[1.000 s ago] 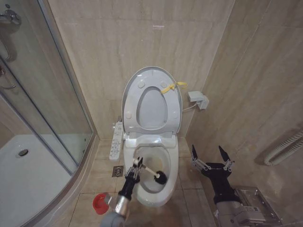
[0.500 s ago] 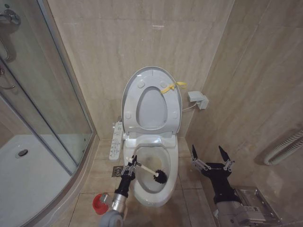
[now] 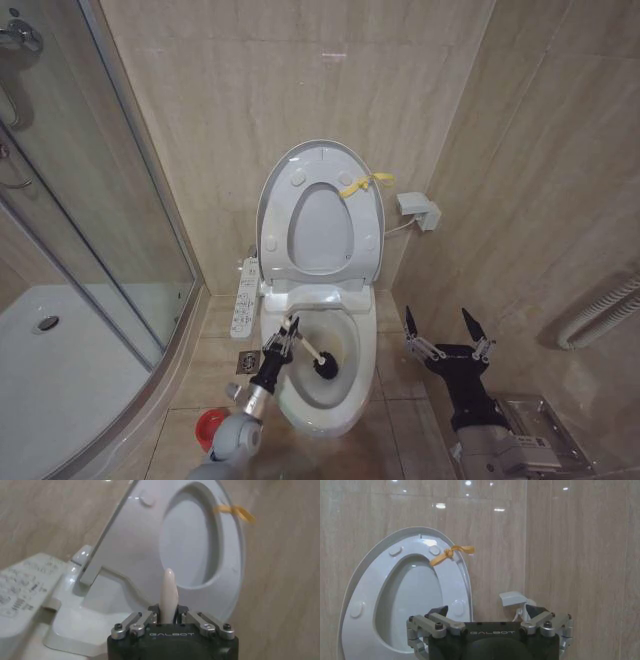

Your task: Open the toilet lid, clean the toilet bowl with a toilet brush, close the toilet lid, and flush.

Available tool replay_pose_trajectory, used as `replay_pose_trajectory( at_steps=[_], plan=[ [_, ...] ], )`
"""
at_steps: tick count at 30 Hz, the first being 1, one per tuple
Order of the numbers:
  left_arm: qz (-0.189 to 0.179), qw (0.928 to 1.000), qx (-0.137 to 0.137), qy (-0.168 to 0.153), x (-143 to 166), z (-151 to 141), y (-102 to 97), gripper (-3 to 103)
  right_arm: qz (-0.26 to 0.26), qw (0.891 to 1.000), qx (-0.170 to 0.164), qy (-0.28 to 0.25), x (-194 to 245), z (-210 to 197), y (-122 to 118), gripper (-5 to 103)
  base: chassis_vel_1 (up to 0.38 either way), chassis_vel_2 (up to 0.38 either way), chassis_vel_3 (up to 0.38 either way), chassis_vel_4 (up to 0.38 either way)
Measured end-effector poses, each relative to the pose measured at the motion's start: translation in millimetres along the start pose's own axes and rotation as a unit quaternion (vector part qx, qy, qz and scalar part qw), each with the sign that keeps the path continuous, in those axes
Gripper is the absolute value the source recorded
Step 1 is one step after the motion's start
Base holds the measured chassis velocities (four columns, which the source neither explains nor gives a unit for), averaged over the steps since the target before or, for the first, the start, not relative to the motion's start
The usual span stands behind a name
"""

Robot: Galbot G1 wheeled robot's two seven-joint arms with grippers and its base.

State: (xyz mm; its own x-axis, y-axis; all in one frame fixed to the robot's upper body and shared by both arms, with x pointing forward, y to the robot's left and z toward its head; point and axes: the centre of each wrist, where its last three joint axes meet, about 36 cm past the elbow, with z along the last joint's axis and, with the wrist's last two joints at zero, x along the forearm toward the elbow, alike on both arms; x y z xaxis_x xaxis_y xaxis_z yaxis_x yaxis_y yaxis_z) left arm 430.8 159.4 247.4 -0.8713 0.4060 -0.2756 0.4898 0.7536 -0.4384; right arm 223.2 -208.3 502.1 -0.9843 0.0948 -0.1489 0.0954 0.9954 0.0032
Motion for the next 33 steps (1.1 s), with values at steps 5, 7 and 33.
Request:
replay_pose_trajectory(
  at_steps=[5,7,33],
  plan=[
    [-0.009,0.9988,0.042,-0.025,-29,-2,-4.5,22,0.0,1.0,0.0,0.0,0,0,0,100,0.0,0.0,0.0,0.0],
    [-0.005,0.9992,0.028,-0.026,-37,4,2.1,22,0.0,1.0,0.0,0.0,0,0,0,100,0.0,0.0,0.0,0.0],
    [0.023,0.9995,-0.021,-0.001,-40,32,11.3,22,0.0,1.0,0.0,0.0,0,0,0,100,0.0,0.0,0.0,0.0]
  ],
)
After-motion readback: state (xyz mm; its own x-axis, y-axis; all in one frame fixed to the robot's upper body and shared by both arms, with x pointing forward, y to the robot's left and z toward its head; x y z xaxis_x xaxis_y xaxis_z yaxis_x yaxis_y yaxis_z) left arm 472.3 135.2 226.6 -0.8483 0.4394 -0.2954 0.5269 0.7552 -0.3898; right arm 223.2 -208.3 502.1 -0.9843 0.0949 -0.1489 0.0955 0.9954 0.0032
